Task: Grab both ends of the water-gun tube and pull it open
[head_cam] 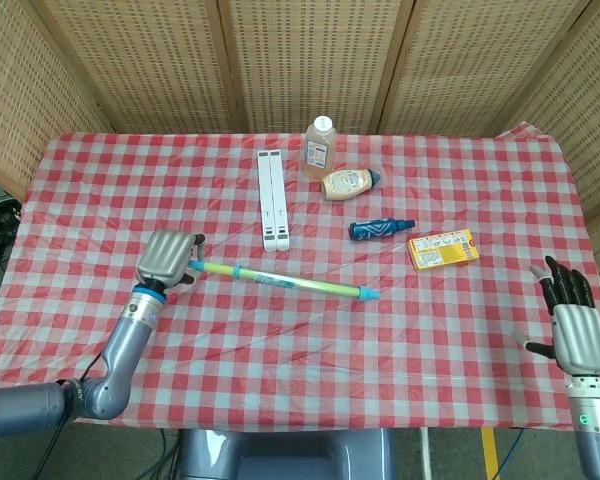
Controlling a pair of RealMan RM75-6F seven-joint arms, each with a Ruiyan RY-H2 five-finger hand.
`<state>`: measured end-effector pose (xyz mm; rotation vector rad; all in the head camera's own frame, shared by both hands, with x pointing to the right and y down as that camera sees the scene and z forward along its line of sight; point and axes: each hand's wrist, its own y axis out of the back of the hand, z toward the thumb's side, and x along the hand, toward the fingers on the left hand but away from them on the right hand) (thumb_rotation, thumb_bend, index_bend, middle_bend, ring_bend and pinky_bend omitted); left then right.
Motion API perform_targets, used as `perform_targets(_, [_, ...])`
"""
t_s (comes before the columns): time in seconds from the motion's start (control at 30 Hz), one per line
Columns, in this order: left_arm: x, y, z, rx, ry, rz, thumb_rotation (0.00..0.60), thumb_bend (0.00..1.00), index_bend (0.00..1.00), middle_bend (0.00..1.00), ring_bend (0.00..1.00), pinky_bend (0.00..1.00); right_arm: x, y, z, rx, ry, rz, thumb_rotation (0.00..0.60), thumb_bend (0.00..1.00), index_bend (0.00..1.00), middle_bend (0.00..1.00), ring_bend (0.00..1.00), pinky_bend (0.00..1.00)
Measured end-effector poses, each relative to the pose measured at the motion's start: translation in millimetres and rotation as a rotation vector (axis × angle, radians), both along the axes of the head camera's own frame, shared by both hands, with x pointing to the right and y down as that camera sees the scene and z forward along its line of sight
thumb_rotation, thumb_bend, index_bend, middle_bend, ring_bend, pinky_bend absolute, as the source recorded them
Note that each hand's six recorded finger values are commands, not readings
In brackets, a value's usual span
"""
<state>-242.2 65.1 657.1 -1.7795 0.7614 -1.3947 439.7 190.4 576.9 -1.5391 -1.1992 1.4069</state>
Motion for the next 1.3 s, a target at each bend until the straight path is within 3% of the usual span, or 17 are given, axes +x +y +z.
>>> perform_targets(0.13, [-7,-3,-12,0.027,0.012,-0.019,0.6,0.61,0.88,0.95,0.89,0.77,-11,-9,-3,0.018,-0.015,-0.011,0.6,0.09,0.21,0.14,0.09,0.04])
perform_targets(0.3, [-12,-7,-20,0.04,0.019,-0.045,0.6,0.61,0.88,0.95,0.89,0.77,-37,-31,-10,0.044,-0.029,-0.051,0.6,0.1,0.25,0.38,0.37,0.2])
perform_targets(0.57, [-22,-14,-24,0.055,0.008,-0.075,0.6,0.61,0.88,0.95,0.89,0.77,-85,-63,-15,0.038,-0.017,-0.118,0.6,0.14,0.35,0.71,0.71,0.4])
perform_targets(0.7, [-25,-18,-27,0.056,0.016,-0.087,0.6,0.61,0.88,0.95,0.89,0.77,-107,-75,-16,0.031,-0.022,-0.127,0.6,0.16,0.38,0.84,0.83,0.45])
perform_targets(0.9, [-26,-21,-30,0.059,0.02,-0.092,0.6,0.61,0.88,0.95,0.89,0.77,-134,-87,-14,0.005,-0.039,-0.123,0.6,0.19,0.44,0.96,0.93,0.53])
perform_targets(1.3, [-22,-20,-28,0.043,0.038,-0.1,0.6,0.61,0.88,0.95,0.89,0.77,-171,-94,-5,-0.051,-0.054,-0.149,0.6,0.23,0.45,1.0,0.98,0.56])
